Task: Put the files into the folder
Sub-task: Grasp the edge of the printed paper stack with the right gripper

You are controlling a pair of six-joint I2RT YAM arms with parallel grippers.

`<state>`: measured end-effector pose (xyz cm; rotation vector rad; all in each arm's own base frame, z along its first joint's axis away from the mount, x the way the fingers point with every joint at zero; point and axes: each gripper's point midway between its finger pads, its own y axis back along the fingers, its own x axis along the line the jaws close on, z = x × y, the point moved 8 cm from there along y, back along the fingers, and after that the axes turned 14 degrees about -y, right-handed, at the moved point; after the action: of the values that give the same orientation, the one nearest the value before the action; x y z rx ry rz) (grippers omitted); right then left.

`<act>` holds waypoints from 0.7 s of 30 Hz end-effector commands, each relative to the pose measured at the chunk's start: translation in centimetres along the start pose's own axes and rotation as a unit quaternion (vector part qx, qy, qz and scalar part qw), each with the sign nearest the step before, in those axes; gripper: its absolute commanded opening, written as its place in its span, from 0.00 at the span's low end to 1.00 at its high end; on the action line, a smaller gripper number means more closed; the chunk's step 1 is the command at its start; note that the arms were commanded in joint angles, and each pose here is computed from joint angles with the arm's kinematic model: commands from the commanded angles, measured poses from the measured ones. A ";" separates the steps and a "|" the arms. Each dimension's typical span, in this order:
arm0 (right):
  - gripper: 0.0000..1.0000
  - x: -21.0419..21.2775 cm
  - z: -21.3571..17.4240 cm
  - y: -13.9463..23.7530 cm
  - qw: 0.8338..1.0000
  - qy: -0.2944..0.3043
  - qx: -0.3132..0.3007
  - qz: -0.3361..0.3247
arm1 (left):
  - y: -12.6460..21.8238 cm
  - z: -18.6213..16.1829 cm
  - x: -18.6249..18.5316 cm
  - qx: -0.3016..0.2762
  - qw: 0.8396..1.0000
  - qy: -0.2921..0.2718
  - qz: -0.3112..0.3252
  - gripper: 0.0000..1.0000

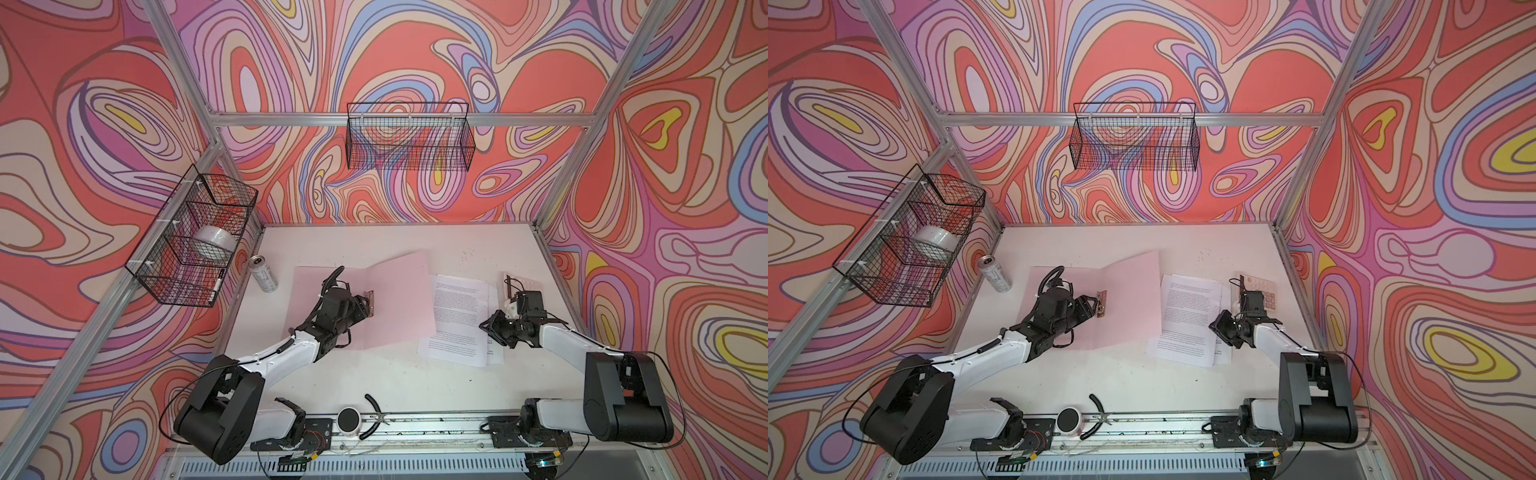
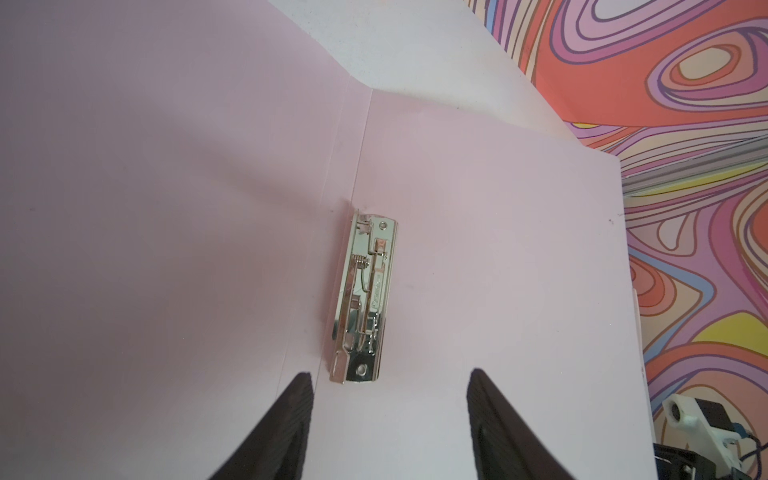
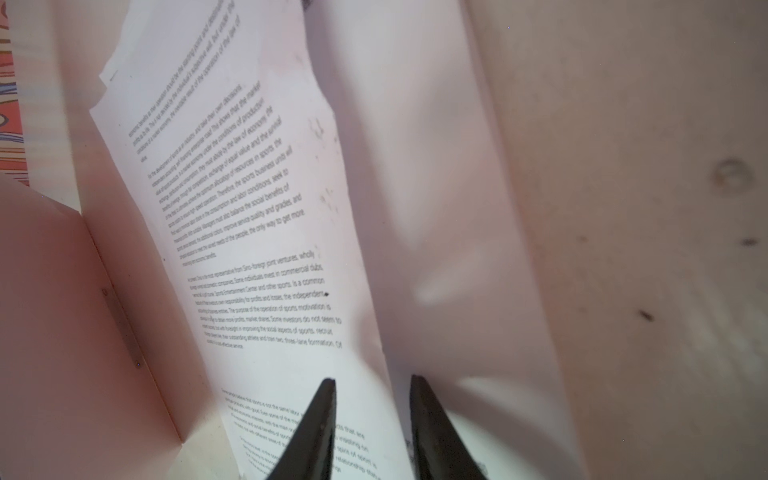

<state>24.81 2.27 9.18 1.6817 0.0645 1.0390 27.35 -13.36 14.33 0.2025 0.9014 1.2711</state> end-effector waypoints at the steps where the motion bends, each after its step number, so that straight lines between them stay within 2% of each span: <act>1: 0.31 0.2 0.0 -0.3 0.999 -0.009 0.008 0.035 | -0.1 0.5 -0.6 -0.009 1.000 -0.002 -0.011 0.60; 7: 0.28 0.6 -0.3 -0.7 0.996 -0.021 0.031 0.083 | -0.4 0.4 -0.5 -0.006 1.000 -0.001 -0.011 0.60; 12: 0.24 0.2 -0.4 -1.5 0.995 -0.028 0.041 0.087 | -0.7 0.1 -0.5 -0.001 1.000 0.001 -0.013 0.59; 17: 0.13 -0.1 -0.4 -1.8 0.995 -0.030 0.043 0.084 | -0.5 0.1 -0.4 -0.002 1.000 0.002 -0.012 0.59; 18: 0.09 -0.1 -0.5 -1.7 0.995 -0.030 0.043 0.084 | -0.4 0.1 -0.4 -0.002 1.000 0.001 -0.012 0.59; 19: 0.01 0.0 -0.4 -1.6 0.995 -0.029 0.042 0.086 | -0.3 0.2 -0.4 -0.003 1.000 0.000 -0.011 0.59; 21: 0.00 0.3 -0.4 -1.1 0.995 -0.027 0.038 0.087 | 0.0 0.4 -0.5 -0.008 1.000 -0.002 -0.012 0.59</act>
<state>25.19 3.33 7.86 1.8216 -0.0615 1.1106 27.58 -13.56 13.77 0.2109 0.9090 1.2650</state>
